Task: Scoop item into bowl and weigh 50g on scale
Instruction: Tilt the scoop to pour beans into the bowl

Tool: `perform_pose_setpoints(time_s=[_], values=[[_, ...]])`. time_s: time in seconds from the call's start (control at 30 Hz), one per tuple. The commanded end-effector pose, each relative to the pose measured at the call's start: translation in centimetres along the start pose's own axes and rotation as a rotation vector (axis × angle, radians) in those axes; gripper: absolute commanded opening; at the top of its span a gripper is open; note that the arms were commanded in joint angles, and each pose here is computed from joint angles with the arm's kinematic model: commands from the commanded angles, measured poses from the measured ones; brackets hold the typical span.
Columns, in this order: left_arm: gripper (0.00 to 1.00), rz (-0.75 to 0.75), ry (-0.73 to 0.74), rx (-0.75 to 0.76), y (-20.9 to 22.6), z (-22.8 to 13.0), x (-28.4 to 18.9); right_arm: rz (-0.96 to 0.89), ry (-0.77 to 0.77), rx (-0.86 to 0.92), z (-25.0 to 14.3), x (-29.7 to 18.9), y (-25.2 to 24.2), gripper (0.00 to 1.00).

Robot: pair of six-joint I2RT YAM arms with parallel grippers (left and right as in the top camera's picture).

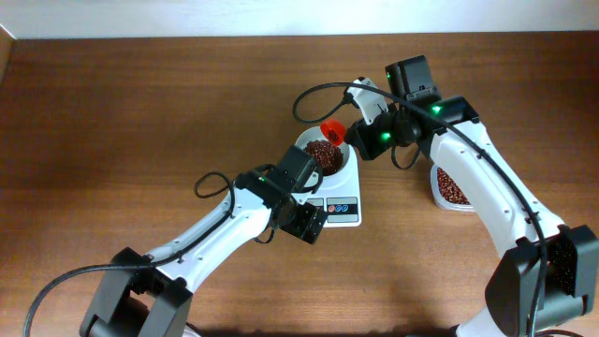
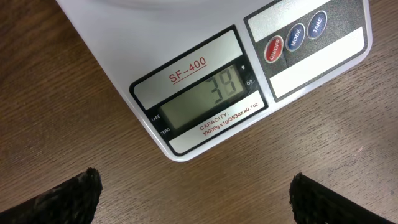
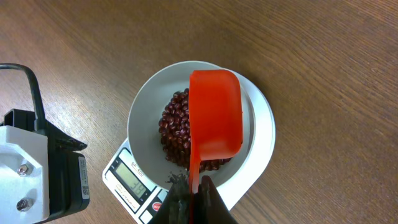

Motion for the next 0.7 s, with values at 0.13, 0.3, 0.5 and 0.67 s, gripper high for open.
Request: perform_pose_setpoints(time_s=[0.13, 0.3, 0.5, 0.67], values=[[0.99, -0.017, -0.014, 0.017, -0.4, 0.0, -0.4, 0.000, -0.021, -0.034, 1.0, -0.2, 0.4, 0.04], [0.99, -0.017, -0.015, 0.017, -0.4, 0.0, -0.4, 0.010, -0.020, -0.049, 1.0, 0.0, 1.0, 0.04], [0.99, -0.017, -0.015, 0.018, -0.4, 0.0, -0.4, -0.095, 0.003, -0.121, 0.9, 0.2, -0.1, 0.04], [0.99, -0.017, -0.015, 0.017, -0.4, 0.0, -0.4, -0.129, -0.005, -0.107, 1.3, 0.3, -0.3, 0.04]])
Point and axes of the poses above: each gripper's point midway between its finger pads, its own x axis out along the fingers, its own y axis along the line the jaws close on, z = x × y, the point moved 1 cm from there along -x, back along the fingers, and after that the axes turned 2 degrees about x, right-handed, at the moved point
